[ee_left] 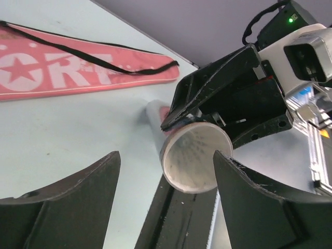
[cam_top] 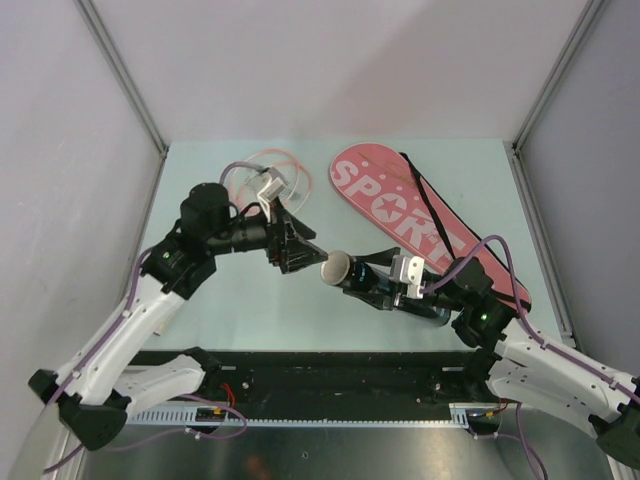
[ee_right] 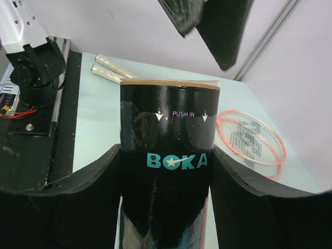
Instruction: Pack up the badminton gear
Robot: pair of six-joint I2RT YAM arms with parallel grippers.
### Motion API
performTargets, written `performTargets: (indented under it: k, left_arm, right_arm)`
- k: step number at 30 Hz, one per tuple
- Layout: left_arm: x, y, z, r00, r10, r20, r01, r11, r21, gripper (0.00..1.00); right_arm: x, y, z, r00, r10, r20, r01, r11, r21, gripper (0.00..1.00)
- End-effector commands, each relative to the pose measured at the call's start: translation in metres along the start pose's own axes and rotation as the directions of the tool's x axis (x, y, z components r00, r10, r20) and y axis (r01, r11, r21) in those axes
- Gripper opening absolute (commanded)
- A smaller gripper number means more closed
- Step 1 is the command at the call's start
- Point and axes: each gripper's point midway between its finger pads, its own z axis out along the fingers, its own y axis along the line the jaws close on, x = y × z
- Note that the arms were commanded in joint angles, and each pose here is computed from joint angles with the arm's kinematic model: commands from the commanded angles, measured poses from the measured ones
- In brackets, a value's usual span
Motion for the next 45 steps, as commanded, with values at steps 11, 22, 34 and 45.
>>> performTargets:
  k: [11, 22, 34, 45]
  left_arm:
    - [0.054, -0.011, 0.091, 0.954, -0.090, -0.285, 0.132, 0.982, 0.133, 0.39]
    - [0.112, -0.032, 0.112, 0.891, -0.071, -0.448, 0.189, 0.956, 0.224, 0.26]
    - [0.113, -0.037, 0.093, 0.904, -0.015, -0.427, 0.154, 0.943, 0.294, 0.50]
    - [0.057, -0.047, 0.047, 0.971, 0.051, -0.233, 0.024, 0.951, 0.307, 0.66]
  right_arm:
    - [-0.046, 0.014, 0.012, 0.983, -0.096, 0.159, 0.111, 0.990, -0.085, 0.00]
    - [-0.063, 0.021, 0.023, 0.954, -0.189, 0.234, 0.211, 0.975, -0.073, 0.00]
    - [-0.108, 0.053, 0.003, 0.923, -0.162, 0.348, 0.219, 0.967, -0.131, 0.00]
    - [-0.074, 0.044, 0.001, 0.964, -0.151, 0.218, 0.181, 0.975, -0.129, 0.00]
